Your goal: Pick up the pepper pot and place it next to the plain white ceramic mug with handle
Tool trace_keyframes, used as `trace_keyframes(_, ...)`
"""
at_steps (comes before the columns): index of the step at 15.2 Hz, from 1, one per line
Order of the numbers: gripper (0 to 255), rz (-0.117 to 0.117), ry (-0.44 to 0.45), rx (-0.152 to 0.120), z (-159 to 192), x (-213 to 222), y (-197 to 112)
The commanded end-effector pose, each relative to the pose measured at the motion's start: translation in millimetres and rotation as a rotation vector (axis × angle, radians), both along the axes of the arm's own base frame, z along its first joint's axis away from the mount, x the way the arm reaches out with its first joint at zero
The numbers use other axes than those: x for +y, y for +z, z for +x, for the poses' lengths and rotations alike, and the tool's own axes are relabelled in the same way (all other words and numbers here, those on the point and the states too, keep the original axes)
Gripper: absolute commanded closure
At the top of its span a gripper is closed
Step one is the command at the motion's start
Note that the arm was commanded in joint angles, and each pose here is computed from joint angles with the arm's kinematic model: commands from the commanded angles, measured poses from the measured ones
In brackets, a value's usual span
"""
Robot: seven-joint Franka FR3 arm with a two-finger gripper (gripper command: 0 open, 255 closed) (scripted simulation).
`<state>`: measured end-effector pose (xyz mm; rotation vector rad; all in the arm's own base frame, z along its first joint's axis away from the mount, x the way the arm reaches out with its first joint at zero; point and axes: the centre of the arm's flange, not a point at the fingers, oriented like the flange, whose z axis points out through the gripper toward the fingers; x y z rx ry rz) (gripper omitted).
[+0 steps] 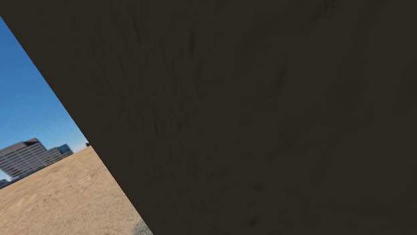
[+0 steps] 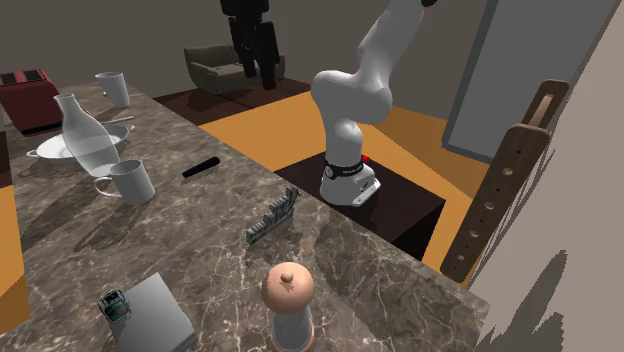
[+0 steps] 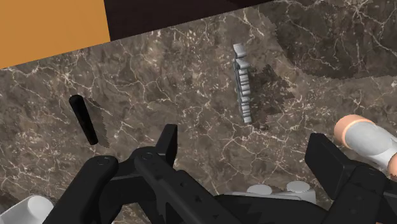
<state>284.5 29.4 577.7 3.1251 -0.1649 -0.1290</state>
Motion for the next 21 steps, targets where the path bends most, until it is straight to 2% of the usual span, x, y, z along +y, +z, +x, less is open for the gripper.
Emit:
trace_keyframes(1,0,0.0,0.0,0.0,0.0,0.0,0.0)
trace_keyframes(21,0,-0.008,-0.031,-0.131,66.9,223.6,-111.6)
